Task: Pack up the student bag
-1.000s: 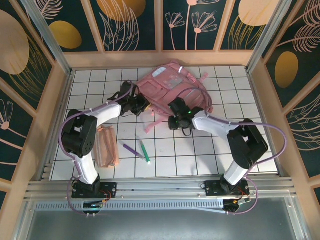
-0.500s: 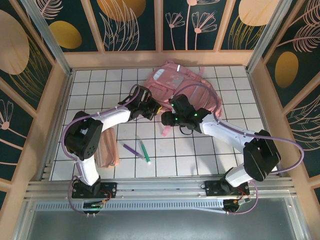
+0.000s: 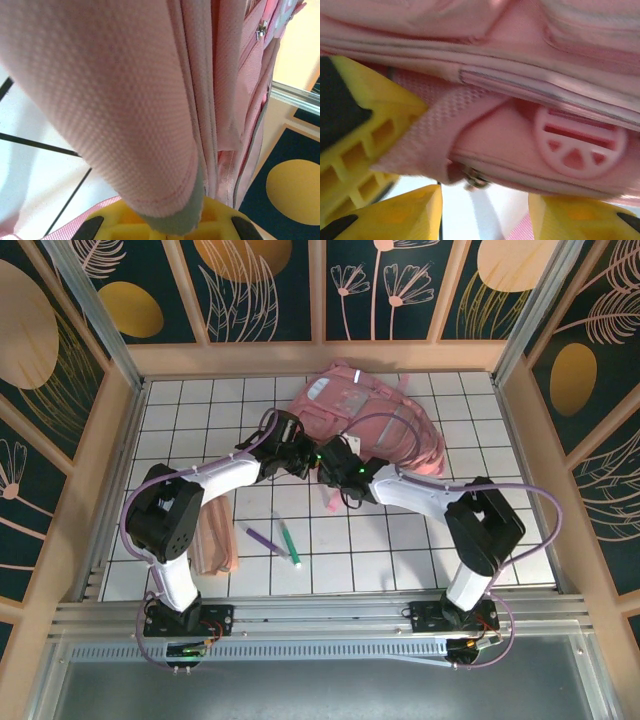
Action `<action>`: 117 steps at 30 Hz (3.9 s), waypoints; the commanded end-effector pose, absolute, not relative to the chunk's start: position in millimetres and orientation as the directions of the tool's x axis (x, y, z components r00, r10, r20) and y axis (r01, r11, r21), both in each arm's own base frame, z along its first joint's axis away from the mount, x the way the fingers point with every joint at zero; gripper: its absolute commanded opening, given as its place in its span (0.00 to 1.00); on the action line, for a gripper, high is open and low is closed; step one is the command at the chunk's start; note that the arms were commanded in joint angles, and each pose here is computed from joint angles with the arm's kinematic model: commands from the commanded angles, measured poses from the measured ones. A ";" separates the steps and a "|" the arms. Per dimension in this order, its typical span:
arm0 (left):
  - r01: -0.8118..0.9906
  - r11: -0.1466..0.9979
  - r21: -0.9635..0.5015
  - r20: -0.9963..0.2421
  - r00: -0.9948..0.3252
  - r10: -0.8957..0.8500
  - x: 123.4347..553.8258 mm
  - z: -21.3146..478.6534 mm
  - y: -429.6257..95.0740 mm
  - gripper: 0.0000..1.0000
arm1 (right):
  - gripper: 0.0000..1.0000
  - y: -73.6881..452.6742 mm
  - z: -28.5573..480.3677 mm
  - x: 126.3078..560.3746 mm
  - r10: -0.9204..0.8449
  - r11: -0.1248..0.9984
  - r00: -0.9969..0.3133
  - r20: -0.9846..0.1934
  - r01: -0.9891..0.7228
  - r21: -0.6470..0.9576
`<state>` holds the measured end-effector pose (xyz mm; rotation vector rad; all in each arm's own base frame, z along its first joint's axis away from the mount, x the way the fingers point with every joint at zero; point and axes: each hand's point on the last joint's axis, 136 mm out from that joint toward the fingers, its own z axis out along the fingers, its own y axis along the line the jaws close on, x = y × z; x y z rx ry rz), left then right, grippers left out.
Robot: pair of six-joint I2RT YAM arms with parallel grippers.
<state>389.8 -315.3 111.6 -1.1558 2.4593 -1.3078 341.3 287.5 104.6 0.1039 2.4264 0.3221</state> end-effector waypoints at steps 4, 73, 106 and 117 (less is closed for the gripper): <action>-0.507 0.219 -0.834 0.318 -0.765 -0.560 379.8 175.0 -346.4 0.00 | 0.46 280.9 100.1 369.8 0.221 0.975 -0.660 -0.718 0.122 0.187; -0.426 0.681 -0.595 -0.052 -0.826 -0.562 413.0 89.3 -170.8 0.72 | 0.00 308.0 130.0 250.7 -0.269 0.557 -0.875 -0.402 -0.482 0.676; -0.461 0.589 -0.663 -0.104 -0.723 -0.683 343.4 88.5 -262.3 0.00 | 0.00 335.5 90.8 256.7 -0.327 0.646 -0.851 -0.411 -0.519 0.559; -0.332 0.739 -0.586 -0.257 -0.789 -0.558 368.8 88.7 -223.9 0.00 | 0.00 284.0 79.0 257.3 -0.272 0.794 -0.909 -0.315 -0.397 0.460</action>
